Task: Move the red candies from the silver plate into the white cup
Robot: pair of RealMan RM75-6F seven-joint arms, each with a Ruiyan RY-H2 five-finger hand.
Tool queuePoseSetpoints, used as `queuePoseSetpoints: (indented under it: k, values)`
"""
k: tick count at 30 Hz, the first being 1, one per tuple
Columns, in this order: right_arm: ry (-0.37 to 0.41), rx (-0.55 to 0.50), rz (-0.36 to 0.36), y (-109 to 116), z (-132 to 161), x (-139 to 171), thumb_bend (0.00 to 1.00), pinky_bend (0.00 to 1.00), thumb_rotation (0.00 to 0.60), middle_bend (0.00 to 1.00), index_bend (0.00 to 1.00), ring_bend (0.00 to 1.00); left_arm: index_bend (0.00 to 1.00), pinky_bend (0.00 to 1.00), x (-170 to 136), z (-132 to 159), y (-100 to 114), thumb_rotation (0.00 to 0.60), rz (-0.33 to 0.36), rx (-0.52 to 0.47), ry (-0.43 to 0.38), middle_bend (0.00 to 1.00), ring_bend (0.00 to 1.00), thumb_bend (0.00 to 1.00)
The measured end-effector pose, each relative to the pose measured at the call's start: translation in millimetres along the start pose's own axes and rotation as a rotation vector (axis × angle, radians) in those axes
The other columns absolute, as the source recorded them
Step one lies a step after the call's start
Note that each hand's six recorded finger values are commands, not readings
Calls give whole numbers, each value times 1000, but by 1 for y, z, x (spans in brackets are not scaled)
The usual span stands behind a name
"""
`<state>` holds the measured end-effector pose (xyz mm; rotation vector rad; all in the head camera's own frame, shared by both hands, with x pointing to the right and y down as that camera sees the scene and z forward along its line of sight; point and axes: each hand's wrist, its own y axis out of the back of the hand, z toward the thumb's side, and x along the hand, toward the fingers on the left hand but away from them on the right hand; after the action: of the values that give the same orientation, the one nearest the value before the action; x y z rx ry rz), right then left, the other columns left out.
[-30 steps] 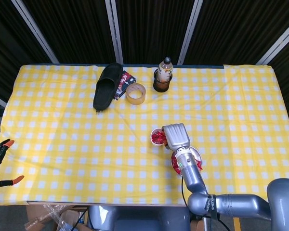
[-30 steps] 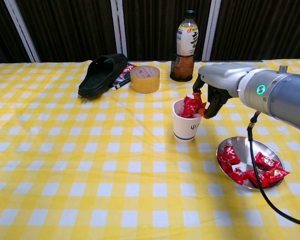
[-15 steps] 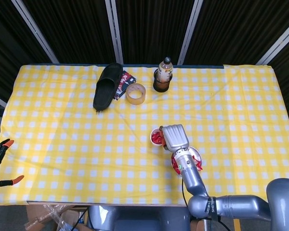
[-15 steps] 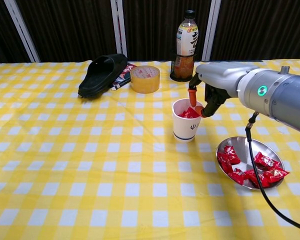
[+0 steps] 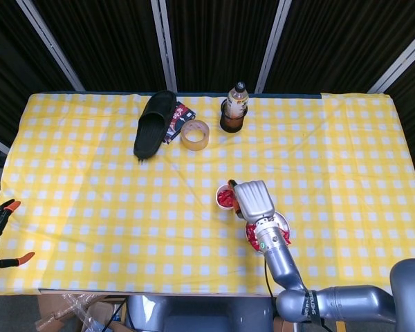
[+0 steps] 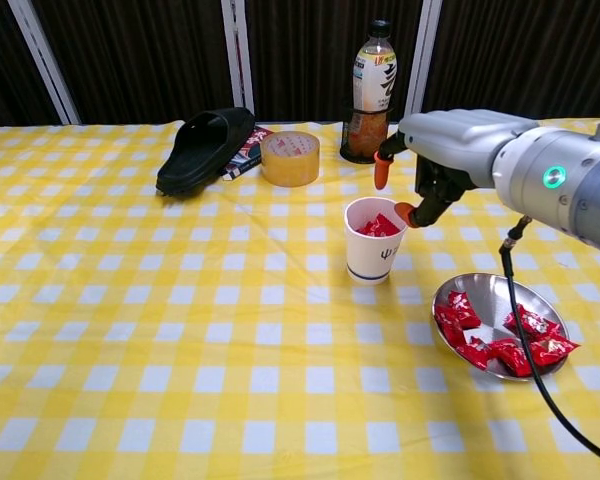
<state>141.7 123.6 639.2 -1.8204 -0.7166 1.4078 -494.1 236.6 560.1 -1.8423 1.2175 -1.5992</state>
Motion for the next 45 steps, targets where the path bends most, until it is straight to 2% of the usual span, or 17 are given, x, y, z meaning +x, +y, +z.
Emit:
queuePoseSetpoints:
  k: [6,17,31,45]
  values:
    - [-2,11,11,-5,-13,25,421,988,600,990,322,1000,0,0,-1,1,0,600,5,3,-3,0,0,33]
    - [-41,26,94,-45,-40,60,363,984,600,990,322,1000,0,0,-3,2,1,600,15,9,-8,0,0,33]
    - [-125,59,165,-69,-72,69,362,983,600,990,322,1000,0,0,-3,2,0,600,22,18,-4,0,0,34]
    - [-157,55,188,-83,-86,68,362,984,600,990,322,1000,0,0,-3,2,0,600,27,20,0,0,0,34]
